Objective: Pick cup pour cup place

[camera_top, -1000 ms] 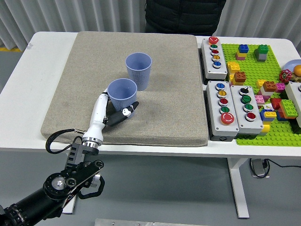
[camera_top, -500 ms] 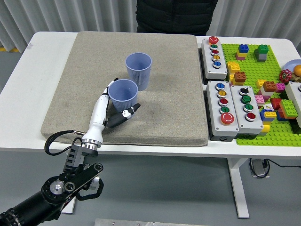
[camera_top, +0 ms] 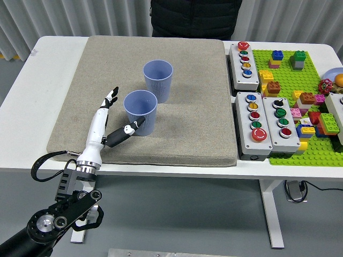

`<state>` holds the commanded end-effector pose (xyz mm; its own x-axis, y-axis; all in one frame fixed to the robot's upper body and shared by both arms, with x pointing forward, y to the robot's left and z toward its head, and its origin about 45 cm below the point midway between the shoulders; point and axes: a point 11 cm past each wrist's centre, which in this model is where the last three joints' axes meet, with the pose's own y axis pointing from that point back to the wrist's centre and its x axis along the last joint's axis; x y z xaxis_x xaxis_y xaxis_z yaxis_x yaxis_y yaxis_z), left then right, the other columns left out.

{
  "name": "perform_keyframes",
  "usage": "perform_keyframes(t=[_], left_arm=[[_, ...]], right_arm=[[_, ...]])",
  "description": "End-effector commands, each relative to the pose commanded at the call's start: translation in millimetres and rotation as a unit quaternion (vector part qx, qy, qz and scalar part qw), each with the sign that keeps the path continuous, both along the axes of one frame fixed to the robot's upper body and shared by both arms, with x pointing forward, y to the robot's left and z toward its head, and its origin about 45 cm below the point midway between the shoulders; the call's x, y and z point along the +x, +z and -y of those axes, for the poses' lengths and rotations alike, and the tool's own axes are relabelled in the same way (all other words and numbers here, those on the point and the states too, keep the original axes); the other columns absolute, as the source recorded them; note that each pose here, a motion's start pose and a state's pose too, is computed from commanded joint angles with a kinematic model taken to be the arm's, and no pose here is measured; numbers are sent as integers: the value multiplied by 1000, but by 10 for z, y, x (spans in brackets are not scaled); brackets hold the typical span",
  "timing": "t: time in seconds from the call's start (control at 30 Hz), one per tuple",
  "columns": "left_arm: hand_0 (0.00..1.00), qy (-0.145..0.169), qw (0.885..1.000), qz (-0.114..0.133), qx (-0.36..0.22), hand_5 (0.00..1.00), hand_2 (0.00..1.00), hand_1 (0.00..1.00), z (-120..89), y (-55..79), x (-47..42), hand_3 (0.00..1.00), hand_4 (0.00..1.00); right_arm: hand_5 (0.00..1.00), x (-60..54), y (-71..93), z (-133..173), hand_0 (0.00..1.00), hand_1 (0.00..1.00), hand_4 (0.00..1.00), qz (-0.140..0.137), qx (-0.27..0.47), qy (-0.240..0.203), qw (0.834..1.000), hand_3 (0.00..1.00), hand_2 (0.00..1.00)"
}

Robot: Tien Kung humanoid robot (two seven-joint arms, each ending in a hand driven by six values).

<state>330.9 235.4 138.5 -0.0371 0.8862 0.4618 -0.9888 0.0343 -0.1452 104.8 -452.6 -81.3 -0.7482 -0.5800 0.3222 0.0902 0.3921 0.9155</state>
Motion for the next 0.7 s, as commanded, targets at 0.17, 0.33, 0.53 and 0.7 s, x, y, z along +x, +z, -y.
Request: perform_keyframes(t=[0.17, 0.33, 0.53, 0.7], left_arm=[[922, -3, 999, 36, 4, 681, 998, 941, -120, 274, -95, 998, 998], [925, -13, 995, 95, -8, 675, 998, 942, -137, 764, -59, 998, 998], [914, 1, 990, 136, -48, 689, 998, 931, -236, 1109, 47, 998, 998], [890, -3, 986, 112, -127, 708, 998, 905, -277, 1083, 134, 998, 998]], right_arm=[[177, 18, 5, 2, 674, 613, 2, 2, 1, -1, 1000, 577, 565], [176, 14, 5, 2, 674, 613, 2, 3, 0, -5, 1000, 576, 565], [175, 6, 3, 6, 674, 613, 2, 4, -2, -7, 1000, 576, 565], [173, 15, 6, 4, 674, 613, 2, 5, -2, -9, 1000, 576, 564]])
